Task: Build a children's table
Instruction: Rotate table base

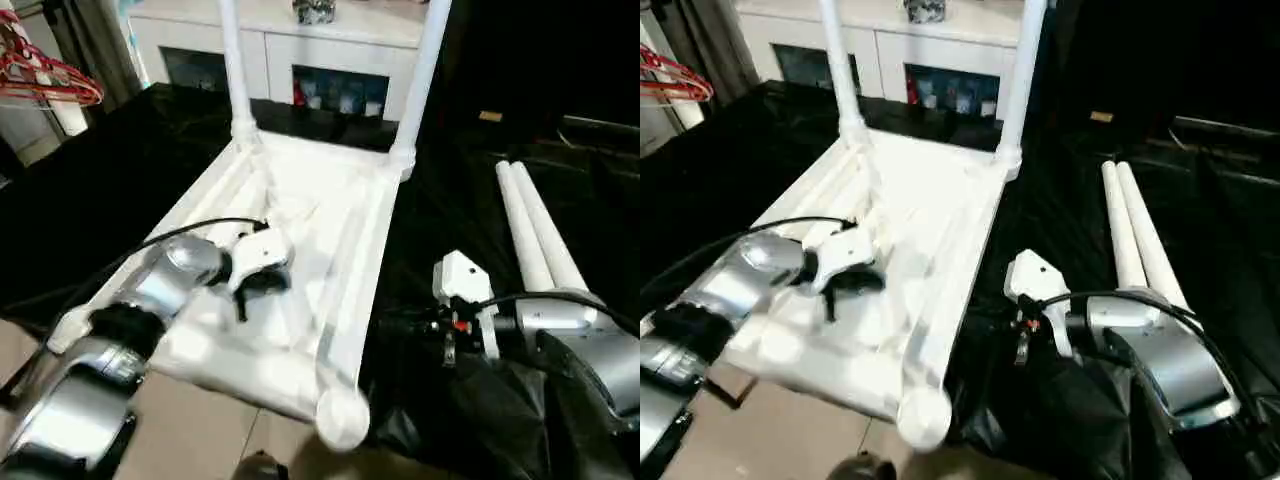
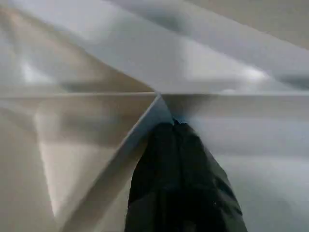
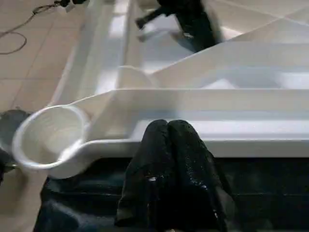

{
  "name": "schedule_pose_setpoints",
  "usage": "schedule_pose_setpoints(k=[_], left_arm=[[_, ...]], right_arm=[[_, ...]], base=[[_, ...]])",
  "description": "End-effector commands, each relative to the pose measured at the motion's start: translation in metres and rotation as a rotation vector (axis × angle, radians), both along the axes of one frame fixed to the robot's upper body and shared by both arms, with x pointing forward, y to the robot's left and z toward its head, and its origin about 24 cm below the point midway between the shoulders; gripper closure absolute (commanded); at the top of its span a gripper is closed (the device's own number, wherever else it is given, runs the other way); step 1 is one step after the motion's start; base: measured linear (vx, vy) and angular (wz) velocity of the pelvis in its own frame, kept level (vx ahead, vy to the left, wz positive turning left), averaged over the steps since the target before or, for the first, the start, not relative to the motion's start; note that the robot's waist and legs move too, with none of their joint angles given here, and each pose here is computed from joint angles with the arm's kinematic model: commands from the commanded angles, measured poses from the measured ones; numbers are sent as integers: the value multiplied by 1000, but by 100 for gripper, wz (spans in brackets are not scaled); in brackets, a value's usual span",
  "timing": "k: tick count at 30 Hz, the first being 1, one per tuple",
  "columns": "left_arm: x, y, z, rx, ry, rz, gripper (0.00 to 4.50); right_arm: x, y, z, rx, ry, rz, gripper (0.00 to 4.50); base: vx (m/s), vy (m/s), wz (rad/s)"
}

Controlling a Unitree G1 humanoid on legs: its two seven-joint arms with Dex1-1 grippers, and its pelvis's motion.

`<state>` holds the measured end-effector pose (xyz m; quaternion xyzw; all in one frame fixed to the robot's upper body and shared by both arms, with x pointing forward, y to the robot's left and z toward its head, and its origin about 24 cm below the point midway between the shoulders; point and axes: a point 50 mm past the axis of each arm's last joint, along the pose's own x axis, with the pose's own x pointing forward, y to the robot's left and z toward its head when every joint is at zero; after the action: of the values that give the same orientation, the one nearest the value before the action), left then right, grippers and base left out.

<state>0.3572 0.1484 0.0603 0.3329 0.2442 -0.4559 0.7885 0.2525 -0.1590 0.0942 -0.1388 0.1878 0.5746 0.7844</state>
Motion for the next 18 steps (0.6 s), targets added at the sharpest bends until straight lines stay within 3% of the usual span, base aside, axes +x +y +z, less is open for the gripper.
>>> schedule_pose_setpoints(k=[1, 6, 15, 18], left_arm=[[16, -1, 15, -9, -114, 114, 450], [28, -13, 18, -52, -172, 225, 450], [32, -23, 18, -119, -225, 285, 450], [33, -19, 33, -249, -248, 286, 450]], right_arm=[[5, -2, 4, -16, -37, -26, 447], [13, -4, 4, -23, -85, -95, 447], [17, -5, 6, -25, -140, -172, 447], [22, -12, 6, 0, -160, -333, 447]], base=[[0, 0, 0], [0, 0, 0], [0, 0, 0], [0, 0, 0]])
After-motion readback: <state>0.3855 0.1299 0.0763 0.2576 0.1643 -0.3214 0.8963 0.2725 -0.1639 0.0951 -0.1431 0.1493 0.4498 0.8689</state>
